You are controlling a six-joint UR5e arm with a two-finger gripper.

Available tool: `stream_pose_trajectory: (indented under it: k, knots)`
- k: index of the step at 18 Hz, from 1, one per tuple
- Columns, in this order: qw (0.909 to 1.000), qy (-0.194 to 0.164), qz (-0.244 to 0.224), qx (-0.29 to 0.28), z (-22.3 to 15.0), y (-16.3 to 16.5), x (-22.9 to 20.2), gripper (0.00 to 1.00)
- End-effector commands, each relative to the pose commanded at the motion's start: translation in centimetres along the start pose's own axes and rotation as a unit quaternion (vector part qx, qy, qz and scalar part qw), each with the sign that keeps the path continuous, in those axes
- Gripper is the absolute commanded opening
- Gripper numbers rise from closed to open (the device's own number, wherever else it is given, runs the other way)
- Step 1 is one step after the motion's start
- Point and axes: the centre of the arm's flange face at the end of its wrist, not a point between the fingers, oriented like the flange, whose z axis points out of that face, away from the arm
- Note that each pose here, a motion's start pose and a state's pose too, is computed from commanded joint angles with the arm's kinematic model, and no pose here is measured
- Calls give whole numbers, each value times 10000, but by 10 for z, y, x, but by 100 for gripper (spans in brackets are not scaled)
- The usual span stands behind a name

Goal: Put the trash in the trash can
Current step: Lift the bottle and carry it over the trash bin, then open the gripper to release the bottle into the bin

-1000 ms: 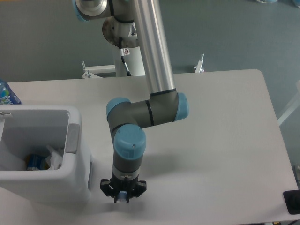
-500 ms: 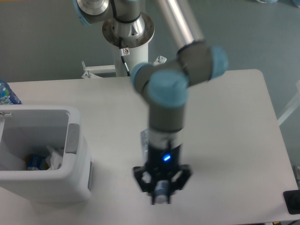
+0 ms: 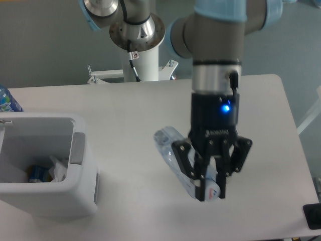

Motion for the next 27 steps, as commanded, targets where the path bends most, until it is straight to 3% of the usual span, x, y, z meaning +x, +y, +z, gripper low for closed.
stream_pose_trajectory:
  k: [8,16,23,27]
  knots:
    - [9986,510,17,-127,-19,30,107,13]
    - [9911,1043,396,-720,14,94,194,13]
    - [9897,1057,435,-860,34,105,196,14]
    - [9873,1068,696,-952,52,113,194,16]
